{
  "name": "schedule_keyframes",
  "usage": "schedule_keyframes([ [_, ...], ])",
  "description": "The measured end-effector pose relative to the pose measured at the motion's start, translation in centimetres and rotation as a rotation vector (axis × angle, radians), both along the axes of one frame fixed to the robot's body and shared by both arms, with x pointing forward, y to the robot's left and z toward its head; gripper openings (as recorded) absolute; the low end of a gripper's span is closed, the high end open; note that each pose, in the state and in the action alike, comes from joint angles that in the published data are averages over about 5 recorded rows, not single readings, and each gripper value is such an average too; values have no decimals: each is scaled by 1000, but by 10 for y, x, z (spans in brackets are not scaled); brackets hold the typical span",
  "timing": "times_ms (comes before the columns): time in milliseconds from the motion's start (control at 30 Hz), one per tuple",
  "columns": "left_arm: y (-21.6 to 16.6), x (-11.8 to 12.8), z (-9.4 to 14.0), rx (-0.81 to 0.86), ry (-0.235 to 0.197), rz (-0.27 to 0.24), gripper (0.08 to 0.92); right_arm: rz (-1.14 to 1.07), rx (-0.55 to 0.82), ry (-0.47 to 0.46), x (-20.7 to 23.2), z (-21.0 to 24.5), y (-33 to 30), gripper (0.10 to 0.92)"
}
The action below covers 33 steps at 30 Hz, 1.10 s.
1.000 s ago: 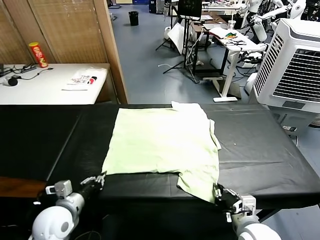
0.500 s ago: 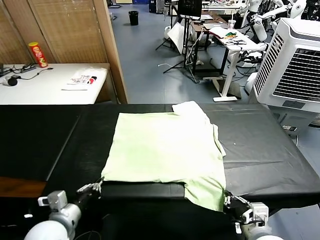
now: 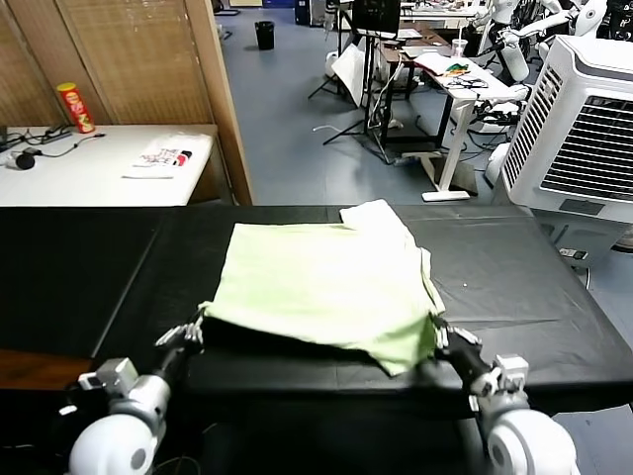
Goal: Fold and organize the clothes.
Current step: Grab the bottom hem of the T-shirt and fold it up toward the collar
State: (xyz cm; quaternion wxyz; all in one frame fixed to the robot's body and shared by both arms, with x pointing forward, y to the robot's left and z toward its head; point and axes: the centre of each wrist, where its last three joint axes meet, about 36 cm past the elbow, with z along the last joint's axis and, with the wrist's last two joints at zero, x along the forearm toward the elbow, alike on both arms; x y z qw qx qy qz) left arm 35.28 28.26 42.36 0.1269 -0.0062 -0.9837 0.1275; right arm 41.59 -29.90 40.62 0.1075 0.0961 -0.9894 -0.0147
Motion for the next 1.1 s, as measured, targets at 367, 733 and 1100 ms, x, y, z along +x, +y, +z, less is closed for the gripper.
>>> schedule_keyframes([
  [367, 6, 41, -25, 131, -7, 23, 125, -16, -2, 22, 54, -24, 1, 122],
  [733, 13, 58, -37, 162, 1, 32, 221, -15, 10, 75, 48, -16, -9, 312],
  [1100, 12, 45, -37, 162, 13, 24, 760, 15, -73, 98, -8, 7, -7, 790],
])
